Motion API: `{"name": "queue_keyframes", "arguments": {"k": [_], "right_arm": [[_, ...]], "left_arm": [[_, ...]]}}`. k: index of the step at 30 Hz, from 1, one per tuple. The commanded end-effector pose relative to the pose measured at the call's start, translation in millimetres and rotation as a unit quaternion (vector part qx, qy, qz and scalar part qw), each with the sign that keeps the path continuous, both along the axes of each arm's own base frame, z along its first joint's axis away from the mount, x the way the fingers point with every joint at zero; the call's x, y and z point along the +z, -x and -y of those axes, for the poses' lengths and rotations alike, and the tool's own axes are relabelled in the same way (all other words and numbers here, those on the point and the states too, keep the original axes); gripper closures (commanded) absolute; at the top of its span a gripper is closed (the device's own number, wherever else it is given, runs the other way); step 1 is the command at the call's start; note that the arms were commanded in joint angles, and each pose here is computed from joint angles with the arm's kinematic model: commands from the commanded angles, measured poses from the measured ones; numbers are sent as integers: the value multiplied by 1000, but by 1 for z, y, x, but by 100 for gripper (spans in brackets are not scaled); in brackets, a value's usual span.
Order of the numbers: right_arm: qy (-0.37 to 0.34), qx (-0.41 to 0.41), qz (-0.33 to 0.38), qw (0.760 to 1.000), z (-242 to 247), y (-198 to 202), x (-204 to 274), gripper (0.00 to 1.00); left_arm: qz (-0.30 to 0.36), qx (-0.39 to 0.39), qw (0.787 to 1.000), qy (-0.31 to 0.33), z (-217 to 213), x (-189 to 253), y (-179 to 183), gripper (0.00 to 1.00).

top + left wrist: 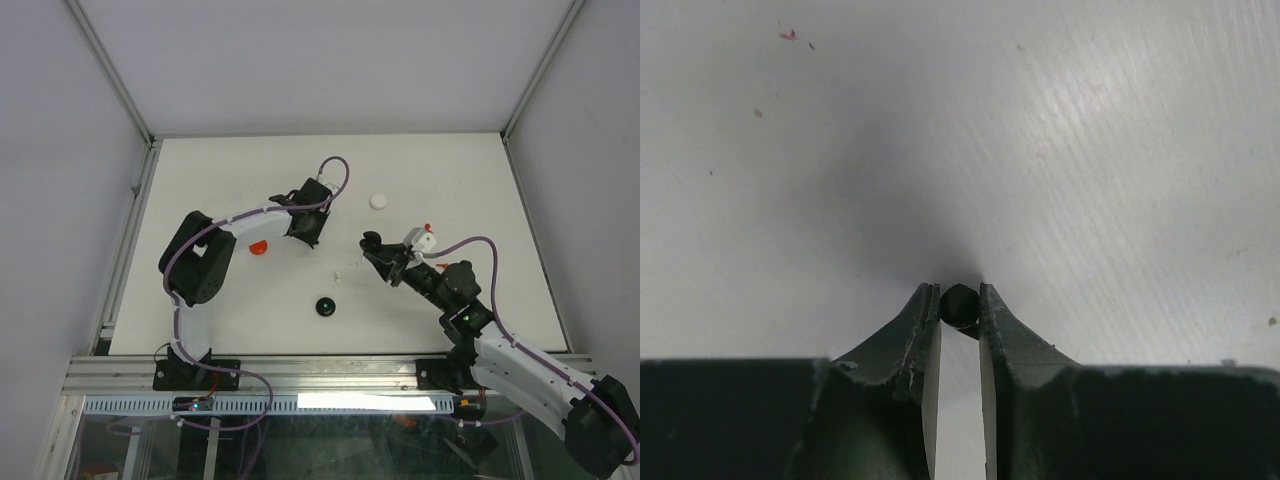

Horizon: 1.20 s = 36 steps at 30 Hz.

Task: Insert the wireless bluetooth earbuds into the charging case
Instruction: Pick up the earbud from the center of the board.

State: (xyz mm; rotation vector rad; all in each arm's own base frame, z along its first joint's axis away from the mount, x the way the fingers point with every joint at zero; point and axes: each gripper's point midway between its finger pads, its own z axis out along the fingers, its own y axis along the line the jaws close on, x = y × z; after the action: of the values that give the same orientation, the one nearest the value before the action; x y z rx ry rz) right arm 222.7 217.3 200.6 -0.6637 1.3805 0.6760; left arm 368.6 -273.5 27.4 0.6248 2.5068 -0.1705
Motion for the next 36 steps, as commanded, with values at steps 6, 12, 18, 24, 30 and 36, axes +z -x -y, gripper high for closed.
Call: {"name": "queue_keyframes", "arguments": {"k": [6,12,18,24,30,36], "right_arm": [[-32,10,45,998,-5,0,28,100],[-49,20,58,997,-9,0,40,100],[-71,33,70,995,-12,3,54,100],[-88,53,76,992,-19,6,65,100],[-110,72,76,988,-24,10,75,100],[-126,98,72,985,-31,16,84,100]], "left_arm": [[104,7,994,39,6,92,17,91],[182,-7,981,73,13,147,33,93],[263,-37,954,140,22,209,58,93],[339,-83,905,243,23,266,85,93],[399,-148,851,309,23,299,113,90],[436,-219,804,341,30,314,137,87]]}}
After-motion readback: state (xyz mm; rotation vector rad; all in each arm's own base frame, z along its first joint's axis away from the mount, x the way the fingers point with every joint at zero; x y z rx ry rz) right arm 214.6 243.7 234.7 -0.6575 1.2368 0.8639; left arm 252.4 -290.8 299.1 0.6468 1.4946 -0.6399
